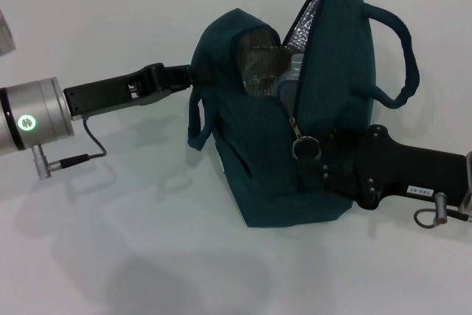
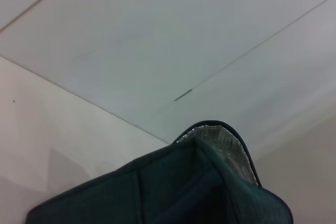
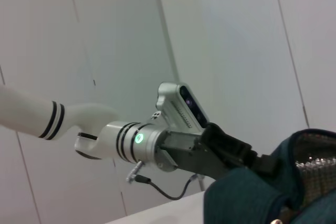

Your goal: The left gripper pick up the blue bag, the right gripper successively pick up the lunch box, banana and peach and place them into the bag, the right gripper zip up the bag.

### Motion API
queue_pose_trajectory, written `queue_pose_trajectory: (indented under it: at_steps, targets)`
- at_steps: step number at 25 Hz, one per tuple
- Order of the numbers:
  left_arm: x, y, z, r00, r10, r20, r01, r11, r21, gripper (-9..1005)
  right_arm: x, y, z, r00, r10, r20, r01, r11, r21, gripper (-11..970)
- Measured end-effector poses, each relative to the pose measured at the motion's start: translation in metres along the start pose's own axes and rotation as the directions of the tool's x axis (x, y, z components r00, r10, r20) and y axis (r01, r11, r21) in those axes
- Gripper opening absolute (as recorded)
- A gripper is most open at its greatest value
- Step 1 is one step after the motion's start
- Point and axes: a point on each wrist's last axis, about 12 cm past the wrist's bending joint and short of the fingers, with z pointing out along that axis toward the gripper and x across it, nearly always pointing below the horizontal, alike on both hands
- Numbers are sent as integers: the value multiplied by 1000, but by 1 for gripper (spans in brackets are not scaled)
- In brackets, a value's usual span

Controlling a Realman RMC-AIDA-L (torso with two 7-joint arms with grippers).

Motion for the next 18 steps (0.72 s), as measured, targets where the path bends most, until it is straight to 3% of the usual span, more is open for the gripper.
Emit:
queue_pose_trajectory:
  at_steps: [4,8,18]
  targets:
    - [1,-1,1,1000,-2,-3,2,1000,8,168,0,-1,-1,1000,9,17,-10,1000,24,425]
    - [3,-1,2,1000,-4,-7,5,1000,13,171,1,-2,0,999,27,27,-28,999,38,225]
    - [4,-4,3,1000,-5,-15,5,999,36,176,5,-1,-2,997,68,21,-69,997,43,11]
